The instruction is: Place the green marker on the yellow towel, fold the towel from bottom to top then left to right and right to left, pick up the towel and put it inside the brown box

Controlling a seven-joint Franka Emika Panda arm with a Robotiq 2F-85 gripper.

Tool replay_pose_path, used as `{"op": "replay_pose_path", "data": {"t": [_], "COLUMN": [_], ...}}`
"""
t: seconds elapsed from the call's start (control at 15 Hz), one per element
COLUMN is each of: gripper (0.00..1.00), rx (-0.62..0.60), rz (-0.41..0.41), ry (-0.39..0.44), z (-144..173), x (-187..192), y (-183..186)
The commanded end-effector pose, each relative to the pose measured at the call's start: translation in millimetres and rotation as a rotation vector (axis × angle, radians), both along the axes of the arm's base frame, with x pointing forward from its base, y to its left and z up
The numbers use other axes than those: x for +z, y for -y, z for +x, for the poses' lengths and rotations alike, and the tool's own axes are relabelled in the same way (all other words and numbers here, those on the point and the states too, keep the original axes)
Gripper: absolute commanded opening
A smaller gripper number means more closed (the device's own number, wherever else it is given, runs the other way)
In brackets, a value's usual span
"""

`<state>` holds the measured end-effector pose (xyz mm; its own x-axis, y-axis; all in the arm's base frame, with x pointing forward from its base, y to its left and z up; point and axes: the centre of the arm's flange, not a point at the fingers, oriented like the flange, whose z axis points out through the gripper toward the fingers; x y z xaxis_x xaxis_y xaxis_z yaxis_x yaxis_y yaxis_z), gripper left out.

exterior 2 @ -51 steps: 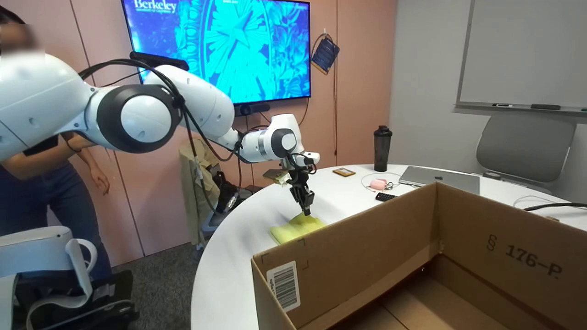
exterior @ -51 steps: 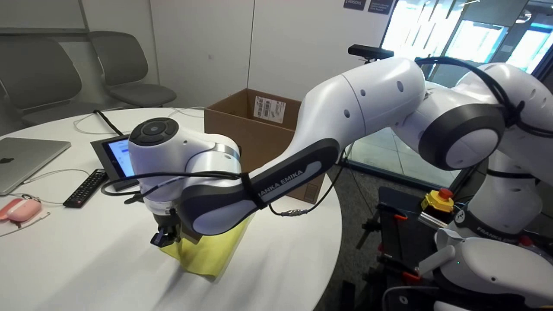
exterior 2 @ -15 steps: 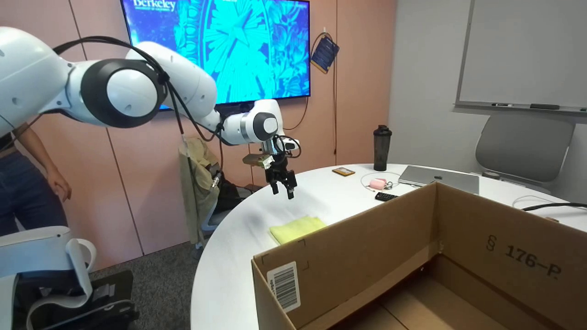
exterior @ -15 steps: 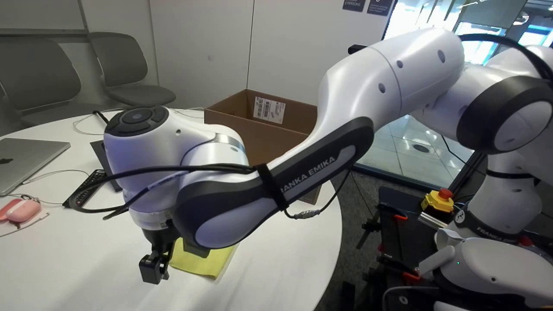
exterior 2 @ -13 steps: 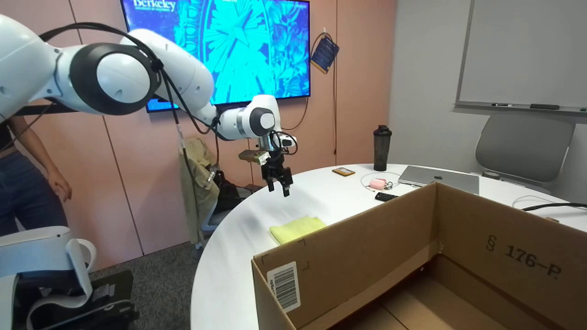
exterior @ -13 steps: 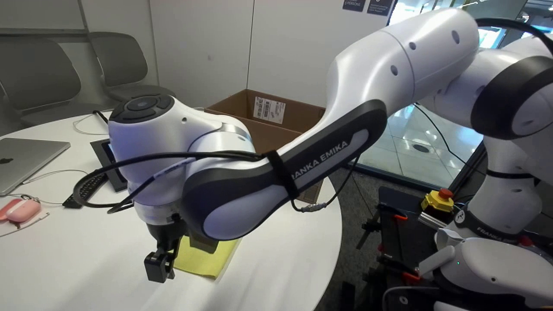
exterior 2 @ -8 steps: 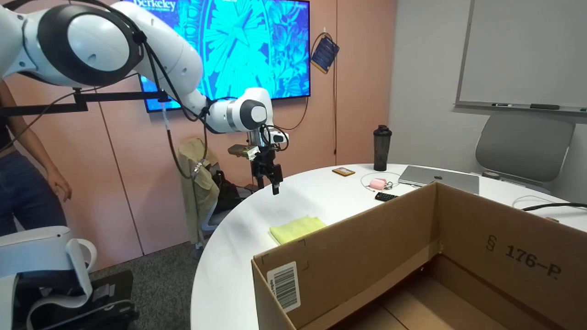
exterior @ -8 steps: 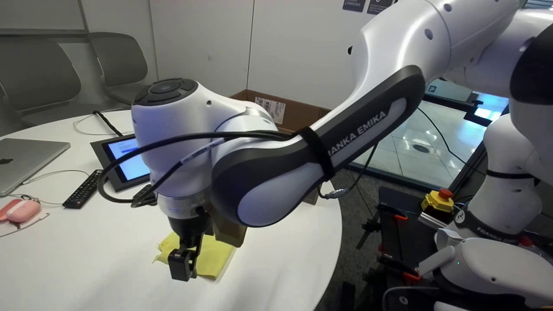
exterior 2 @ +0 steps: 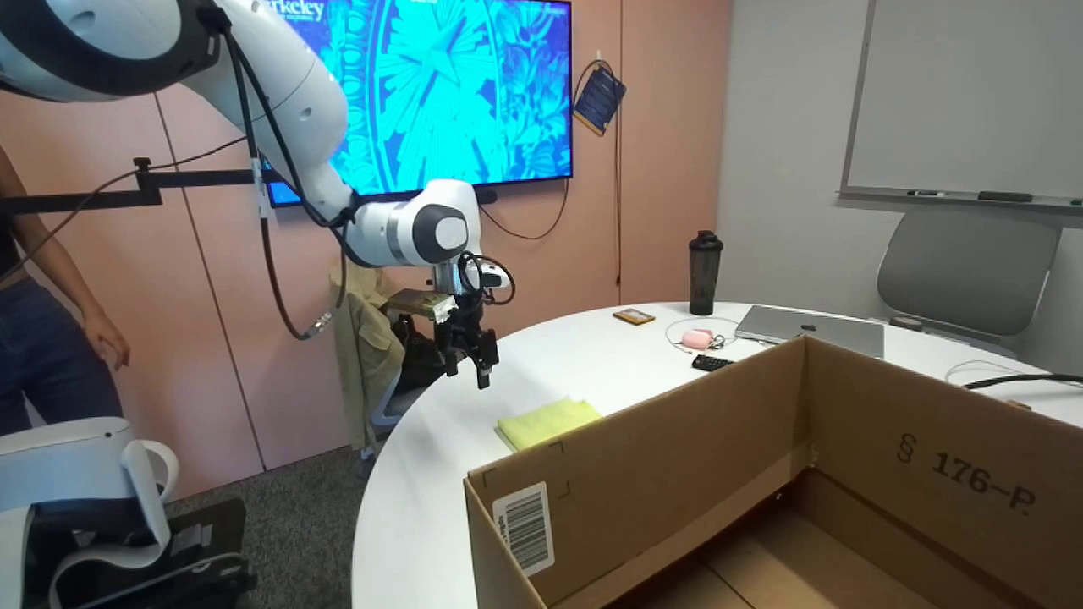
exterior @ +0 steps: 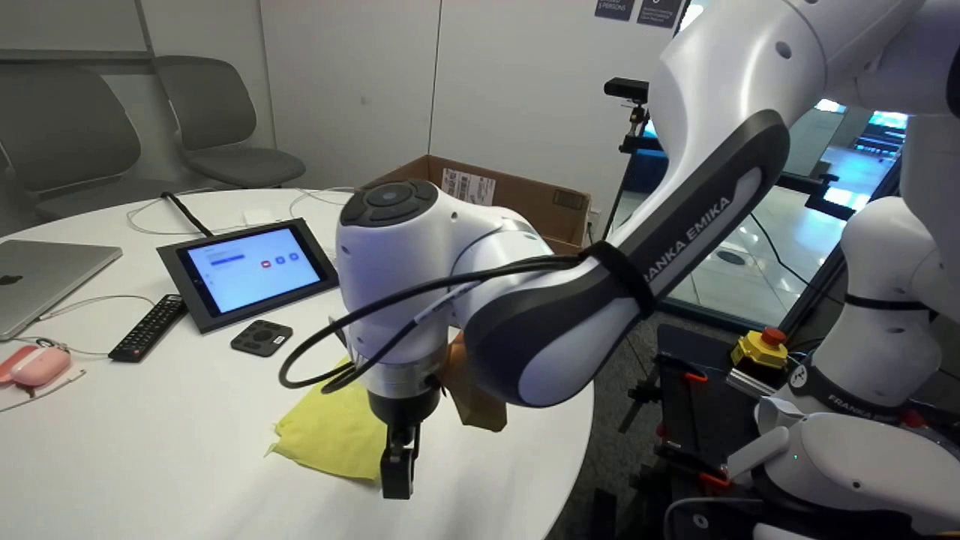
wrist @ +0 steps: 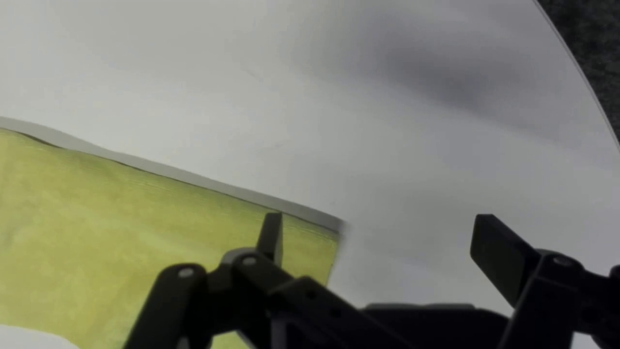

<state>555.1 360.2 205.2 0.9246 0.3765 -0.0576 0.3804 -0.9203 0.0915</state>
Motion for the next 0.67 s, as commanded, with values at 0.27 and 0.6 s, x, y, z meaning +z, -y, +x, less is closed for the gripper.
{"op": "replay_pose_path", "data": {"t": [0.27, 0.6], "gripper": [1.00, 1.00], "rx": [0.203, 0.325], "rz": [0.089, 0.123], "ry": [0.079, 0.086], "z": [-1.8, 1.8], "x": [-6.5, -18.3], "y": [19.1, 8.8]}}
